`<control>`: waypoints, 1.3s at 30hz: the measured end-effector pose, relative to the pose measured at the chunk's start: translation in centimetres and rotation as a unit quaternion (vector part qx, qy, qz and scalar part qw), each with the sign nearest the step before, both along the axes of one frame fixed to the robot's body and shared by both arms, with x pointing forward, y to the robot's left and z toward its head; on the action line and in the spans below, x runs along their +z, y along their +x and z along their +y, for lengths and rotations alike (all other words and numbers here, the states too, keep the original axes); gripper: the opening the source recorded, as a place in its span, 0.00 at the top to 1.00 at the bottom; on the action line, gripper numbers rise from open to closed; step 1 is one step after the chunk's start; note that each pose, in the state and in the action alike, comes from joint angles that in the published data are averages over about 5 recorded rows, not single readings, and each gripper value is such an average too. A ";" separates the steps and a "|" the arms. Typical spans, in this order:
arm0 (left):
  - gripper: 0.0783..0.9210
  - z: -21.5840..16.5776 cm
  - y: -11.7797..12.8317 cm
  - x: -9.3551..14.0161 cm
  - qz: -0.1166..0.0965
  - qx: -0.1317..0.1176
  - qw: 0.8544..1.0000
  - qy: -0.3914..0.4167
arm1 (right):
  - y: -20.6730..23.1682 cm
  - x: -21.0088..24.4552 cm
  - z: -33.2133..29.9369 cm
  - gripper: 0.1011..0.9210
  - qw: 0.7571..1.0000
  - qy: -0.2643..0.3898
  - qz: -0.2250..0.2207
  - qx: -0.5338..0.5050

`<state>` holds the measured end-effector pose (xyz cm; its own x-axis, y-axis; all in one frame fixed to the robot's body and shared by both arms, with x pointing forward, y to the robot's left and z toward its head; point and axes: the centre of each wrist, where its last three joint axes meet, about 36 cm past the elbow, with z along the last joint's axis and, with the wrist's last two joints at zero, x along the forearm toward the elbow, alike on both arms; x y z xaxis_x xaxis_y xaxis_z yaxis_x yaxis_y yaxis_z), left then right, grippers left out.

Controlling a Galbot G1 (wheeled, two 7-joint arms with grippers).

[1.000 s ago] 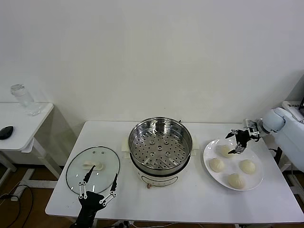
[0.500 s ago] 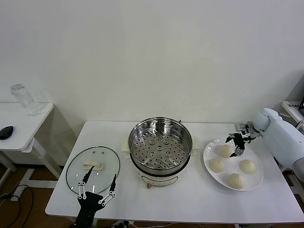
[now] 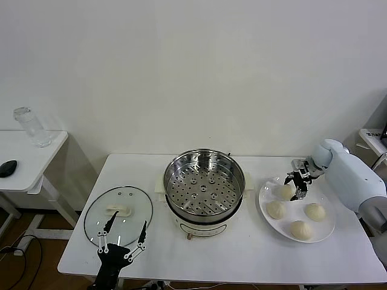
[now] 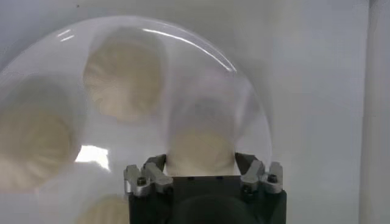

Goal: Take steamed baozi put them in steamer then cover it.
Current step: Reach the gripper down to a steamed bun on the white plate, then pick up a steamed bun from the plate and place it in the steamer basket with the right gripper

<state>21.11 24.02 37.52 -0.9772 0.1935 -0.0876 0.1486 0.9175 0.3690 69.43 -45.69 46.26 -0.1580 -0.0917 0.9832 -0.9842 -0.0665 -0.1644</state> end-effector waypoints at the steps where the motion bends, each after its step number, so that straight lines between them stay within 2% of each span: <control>1: 0.12 0.0 0.0 0.0 0.000 0.000 1.000 0.000 | 0.0 0.0 0.0 0.24 1.000 -0.001 0.000 0.001; 13: 0.12 0.0 0.1 0.2 -0.002 0.002 1.000 0.000 | 0.0 2.5 0.5 0.28 0.999 -0.005 -0.015 0.036; 23: 0.12 -0.1 0.2 0.6 -0.006 0.002 1.000 0.000 | 0.4 11.7 5.0 0.29 0.985 0.008 -0.074 0.158; 28: 0.12 -0.1 0.1 0.6 -0.005 0.002 1.000 -0.001 | 0.5 17.4 10.4 0.29 0.959 0.007 -0.110 0.261; 32: 0.12 -0.1 0.1 0.7 -0.005 0.003 1.000 -0.001 | 0.1 21.4 15.3 0.29 0.928 -0.001 -0.133 0.347; 39: 0.12 -0.2 -0.1 0.6 -0.003 0.003 1.000 -0.002 | -1.0 24.8 23.6 0.29 0.866 -0.022 -0.144 0.478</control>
